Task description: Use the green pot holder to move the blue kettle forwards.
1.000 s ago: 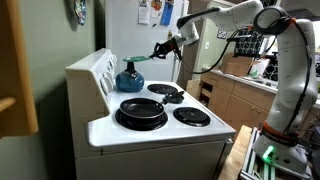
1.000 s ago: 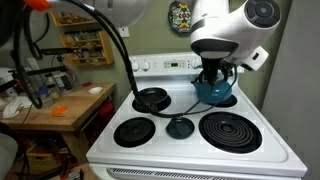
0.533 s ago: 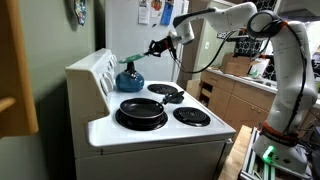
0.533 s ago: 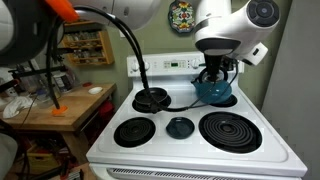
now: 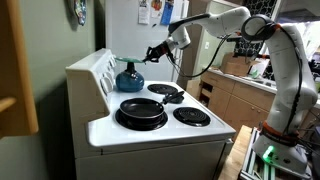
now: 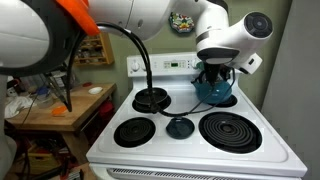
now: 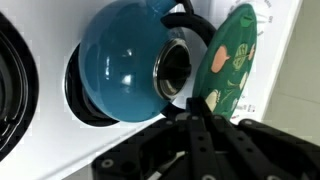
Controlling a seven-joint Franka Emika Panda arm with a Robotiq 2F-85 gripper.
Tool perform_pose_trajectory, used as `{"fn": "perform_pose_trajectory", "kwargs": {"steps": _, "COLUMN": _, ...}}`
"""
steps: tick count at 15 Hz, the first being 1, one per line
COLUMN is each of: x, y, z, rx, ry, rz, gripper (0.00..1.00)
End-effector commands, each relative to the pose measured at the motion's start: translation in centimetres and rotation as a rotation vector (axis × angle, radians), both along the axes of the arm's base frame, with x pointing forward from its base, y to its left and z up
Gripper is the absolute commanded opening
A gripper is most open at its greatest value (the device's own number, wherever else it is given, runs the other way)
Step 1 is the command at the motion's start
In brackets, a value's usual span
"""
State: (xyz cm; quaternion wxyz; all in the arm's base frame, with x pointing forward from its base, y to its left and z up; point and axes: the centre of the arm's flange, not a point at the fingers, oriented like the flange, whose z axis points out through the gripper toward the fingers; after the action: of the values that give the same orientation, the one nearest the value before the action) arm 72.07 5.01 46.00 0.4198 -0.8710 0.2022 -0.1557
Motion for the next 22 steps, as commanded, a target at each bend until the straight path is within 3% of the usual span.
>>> {"fn": "perform_pose_trajectory", "kwargs": {"steps": 1, "x": 1.2, "y": 0.0, "z": 0.1, "rx": -0.004, "ry": 0.016, "rz": -0.018, "gripper": 0.01}}
{"fn": "perform_pose_trajectory", "kwargs": {"steps": 7, "x": 1.3, "y": 0.7, "z": 1.8, "rx": -0.024, "ry": -0.004, "rz": 0.001, "gripper": 0.02}}
{"fn": "perform_pose_trajectory", "kwargs": {"steps": 8, "x": 1.4, "y": 0.8, "z": 1.9, "rx": -0.029, "ry": -0.003, "rz": 0.003, "gripper": 0.07}}
{"fn": "perform_pose_trajectory", "kwargs": {"steps": 9, "x": 1.4, "y": 0.9, "z": 1.9, "rx": -0.036, "ry": 0.000, "rz": 0.002, "gripper": 0.25}}
{"fn": "perform_pose_trajectory", "kwargs": {"steps": 12, "x": 1.4, "y": 1.0, "z": 1.9, "rx": -0.051, "ry": 0.005, "rz": -0.002, "gripper": 0.39}}
{"fn": "perform_pose_trajectory", "kwargs": {"steps": 19, "x": 1.3, "y": 1.1, "z": 2.8, "rx": -0.071, "ry": 0.003, "rz": 0.001, "gripper": 0.92}}
{"fn": "perform_pose_trajectory", "kwargs": {"steps": 20, "x": 1.0, "y": 1.2, "z": 3.4, "rx": -0.090, "ry": 0.013, "rz": 0.005, "gripper": 0.98}}
{"fn": "perform_pose_trajectory", "kwargs": {"steps": 22, "x": 0.3, "y": 1.4, "z": 4.6, "rx": -0.165, "ry": 0.027, "rz": 0.012, "gripper": 1.00}}
